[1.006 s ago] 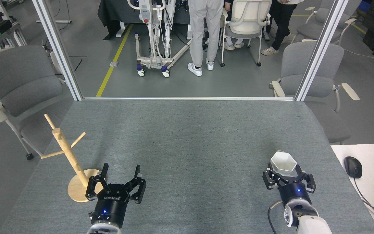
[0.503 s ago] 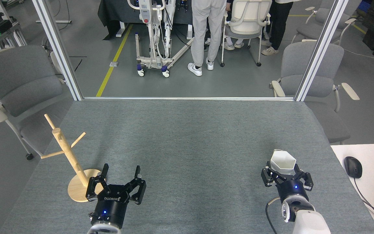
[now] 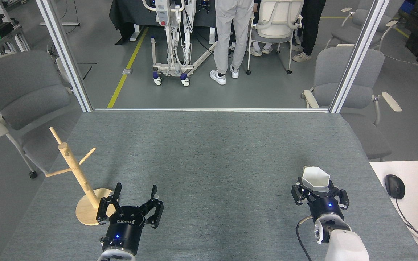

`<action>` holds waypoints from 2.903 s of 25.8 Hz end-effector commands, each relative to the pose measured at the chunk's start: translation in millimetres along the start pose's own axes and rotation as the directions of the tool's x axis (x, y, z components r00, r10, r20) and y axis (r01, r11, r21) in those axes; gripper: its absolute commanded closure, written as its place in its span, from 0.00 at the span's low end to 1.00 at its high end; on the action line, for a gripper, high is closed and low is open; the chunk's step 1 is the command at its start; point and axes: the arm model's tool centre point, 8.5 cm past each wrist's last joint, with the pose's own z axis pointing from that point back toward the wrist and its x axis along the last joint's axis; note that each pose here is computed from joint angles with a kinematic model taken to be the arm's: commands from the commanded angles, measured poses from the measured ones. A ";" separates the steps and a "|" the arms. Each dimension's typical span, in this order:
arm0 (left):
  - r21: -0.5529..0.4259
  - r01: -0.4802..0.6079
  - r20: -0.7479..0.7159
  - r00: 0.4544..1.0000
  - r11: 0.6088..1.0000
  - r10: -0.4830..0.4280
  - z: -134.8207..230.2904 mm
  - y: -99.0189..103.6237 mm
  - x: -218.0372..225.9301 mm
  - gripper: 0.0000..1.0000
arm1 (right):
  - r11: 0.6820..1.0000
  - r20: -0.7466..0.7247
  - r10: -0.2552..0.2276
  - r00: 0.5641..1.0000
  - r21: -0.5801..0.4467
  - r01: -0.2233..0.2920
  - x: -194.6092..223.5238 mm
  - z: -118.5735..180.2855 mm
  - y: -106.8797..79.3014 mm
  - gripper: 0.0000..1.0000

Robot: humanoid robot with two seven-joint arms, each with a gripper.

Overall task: Hang cup on storage rack
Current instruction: 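Close the right gripper on the cup and lift it, then carry the cup toward the center and bring the left gripper beneath it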

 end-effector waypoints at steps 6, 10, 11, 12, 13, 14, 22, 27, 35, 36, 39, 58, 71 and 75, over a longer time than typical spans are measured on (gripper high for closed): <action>0.003 -0.002 0.002 1.000 1.000 0.002 -0.9 0.7 0.7 0.01 | 1.000 0.003 -0.004 1.000 0.007 0.004 2.2 -9.9 -7.3 0.22; -0.004 -0.004 0.012 1.000 1.000 0.004 -2.4 -1.5 1.5 0.01 | 1.000 0.009 0.002 1.000 0.008 -0.002 3.1 -9.9 -7.1 0.33; -0.001 -0.003 0.014 1.000 1.000 0.003 -3.9 -0.6 1.7 0.01 | 1.000 0.010 0.002 1.000 0.008 -0.002 3.3 -9.9 -7.1 0.37; -0.002 -0.004 0.014 1.000 1.000 0.004 -4.3 -1.1 1.8 0.01 | 1.000 0.011 0.003 1.000 0.008 -0.003 3.6 -9.9 -7.1 0.41; -0.005 -0.004 0.014 1.000 1.000 0.004 -4.1 -2.1 1.8 0.01 | 1.000 0.011 0.003 1.000 0.007 -0.003 3.7 -9.9 -7.6 0.44; -0.007 -0.003 0.014 1.000 1.000 0.003 -4.5 -2.7 1.9 0.01 | 1.000 0.013 0.002 1.000 0.005 -0.003 3.9 -9.9 -7.7 0.45; 0.015 -0.003 0.017 1.000 1.000 0.003 -8.1 3.0 2.5 0.01 | 0.998 0.052 0.009 0.999 -0.061 -0.006 4.4 -12.5 -35.0 0.44; 0.026 -0.004 0.017 1.000 1.000 0.004 -7.4 5.5 2.8 0.01 | 0.992 0.055 0.022 0.998 -0.124 -0.015 3.1 -9.3 -84.4 0.42; 0.071 -0.010 0.101 0.995 0.997 0.003 2.2 21.7 27.6 0.01 | 0.998 0.015 -0.013 1.000 -0.063 0.014 -20.5 10.8 -142.3 0.42; 0.079 -0.013 0.120 0.993 0.997 0.003 2.7 24.8 34.3 0.01 | 0.997 0.013 -0.015 1.000 -0.071 0.016 -21.7 14.5 -150.3 0.42; 0.086 -0.024 0.187 0.982 0.996 0.008 4.9 28.3 59.7 0.01 | 0.997 0.010 -0.020 1.000 -0.071 0.021 -24.7 23.8 -168.8 0.42; 0.120 0.154 0.460 0.867 0.981 -0.192 11.6 51.3 176.8 0.01 | 0.994 0.025 -0.037 0.999 -0.097 0.040 -4.2 67.6 -223.5 0.43; 0.159 0.193 0.609 0.753 0.968 -0.250 10.4 64.9 235.6 0.01 | 0.999 0.015 -0.033 0.999 0.003 0.033 39.5 75.3 -221.5 0.51; 0.151 0.241 0.626 0.727 0.959 -0.281 1.0 65.8 245.9 0.01 | 1.000 0.007 -0.028 1.000 -0.003 0.028 65.5 77.0 -222.2 0.51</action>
